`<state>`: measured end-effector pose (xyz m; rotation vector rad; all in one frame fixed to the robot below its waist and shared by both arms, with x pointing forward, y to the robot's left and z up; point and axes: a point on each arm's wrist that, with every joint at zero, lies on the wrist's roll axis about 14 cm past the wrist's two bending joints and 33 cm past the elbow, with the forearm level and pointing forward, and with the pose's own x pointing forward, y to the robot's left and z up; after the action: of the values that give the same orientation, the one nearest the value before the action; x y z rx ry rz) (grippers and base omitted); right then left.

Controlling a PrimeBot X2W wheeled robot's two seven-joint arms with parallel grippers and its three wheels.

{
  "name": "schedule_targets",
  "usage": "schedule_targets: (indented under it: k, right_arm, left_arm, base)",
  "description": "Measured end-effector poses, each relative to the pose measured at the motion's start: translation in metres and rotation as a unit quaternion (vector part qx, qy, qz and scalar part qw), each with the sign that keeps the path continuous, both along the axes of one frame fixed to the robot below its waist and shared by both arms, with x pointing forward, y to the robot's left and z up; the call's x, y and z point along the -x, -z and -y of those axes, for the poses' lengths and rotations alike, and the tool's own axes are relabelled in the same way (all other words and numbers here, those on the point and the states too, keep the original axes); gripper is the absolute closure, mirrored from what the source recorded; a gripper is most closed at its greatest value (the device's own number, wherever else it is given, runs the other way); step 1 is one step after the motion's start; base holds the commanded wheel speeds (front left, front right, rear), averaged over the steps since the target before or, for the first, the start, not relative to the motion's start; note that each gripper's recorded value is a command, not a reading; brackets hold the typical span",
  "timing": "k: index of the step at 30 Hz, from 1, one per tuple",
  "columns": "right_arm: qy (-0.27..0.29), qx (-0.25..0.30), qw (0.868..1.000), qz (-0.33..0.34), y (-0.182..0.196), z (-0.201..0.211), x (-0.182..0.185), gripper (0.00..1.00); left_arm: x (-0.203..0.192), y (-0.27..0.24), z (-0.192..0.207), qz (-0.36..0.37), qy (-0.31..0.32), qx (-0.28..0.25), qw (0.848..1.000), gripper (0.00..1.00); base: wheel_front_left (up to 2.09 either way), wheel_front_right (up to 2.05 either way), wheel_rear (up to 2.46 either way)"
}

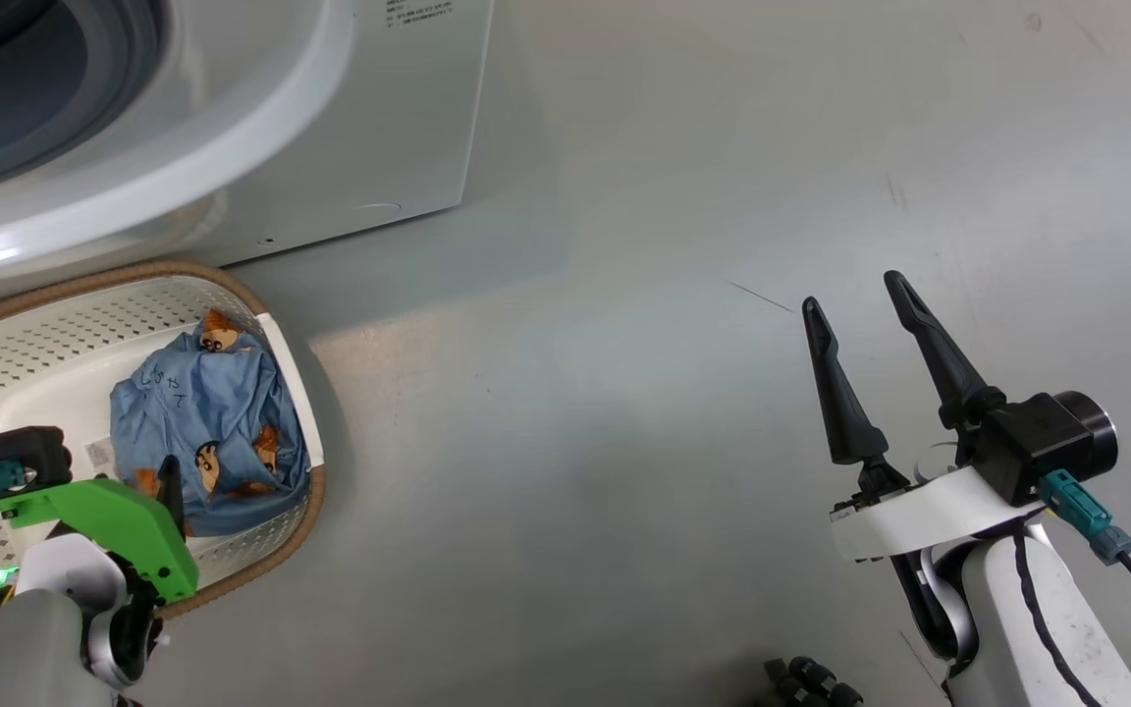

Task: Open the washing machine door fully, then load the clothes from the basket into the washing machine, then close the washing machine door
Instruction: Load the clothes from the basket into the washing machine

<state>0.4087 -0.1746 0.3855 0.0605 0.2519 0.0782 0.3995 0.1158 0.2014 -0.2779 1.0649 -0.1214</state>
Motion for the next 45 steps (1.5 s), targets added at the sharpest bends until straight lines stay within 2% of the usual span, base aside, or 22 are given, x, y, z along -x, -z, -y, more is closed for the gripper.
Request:
schedule_targets:
  k: [9, 18, 26, 45]
  right_arm:
    - [0.002, 0.007, 1.0, -0.02, 0.015, 0.003, 0.001, 0.0]
    - [0.007, 0.016, 0.999, -0.043, 0.033, 0.008, 0.001, 0.0]
    - [0.012, 0.021, 0.998, -0.063, 0.05, 0.013, 0.001, 0.0]
    - [0.016, 0.043, 0.993, -0.105, 0.087, 0.024, 0.003, 0.0]
  left_arm:
    - [0.017, 0.03, 0.003, -0.071, -0.003, 0.003, 0.997, 0.0]
    - [-0.008, 0.045, 0.012, -0.073, -0.006, 0.012, 0.997, 0.0]
    - [-0.009, 0.067, 0.013, -0.1, -0.007, 0.012, 0.995, 0.0]
    - [-0.026, 0.104, 0.021, -0.107, -0.006, 0.019, 0.994, 0.0]
  base:
    - [0.0, 0.0, 0.0]
    - [0.0, 0.0, 0.0]
    - [0.0, 0.0, 0.0]
    - [0.0, 0.0, 0.0]
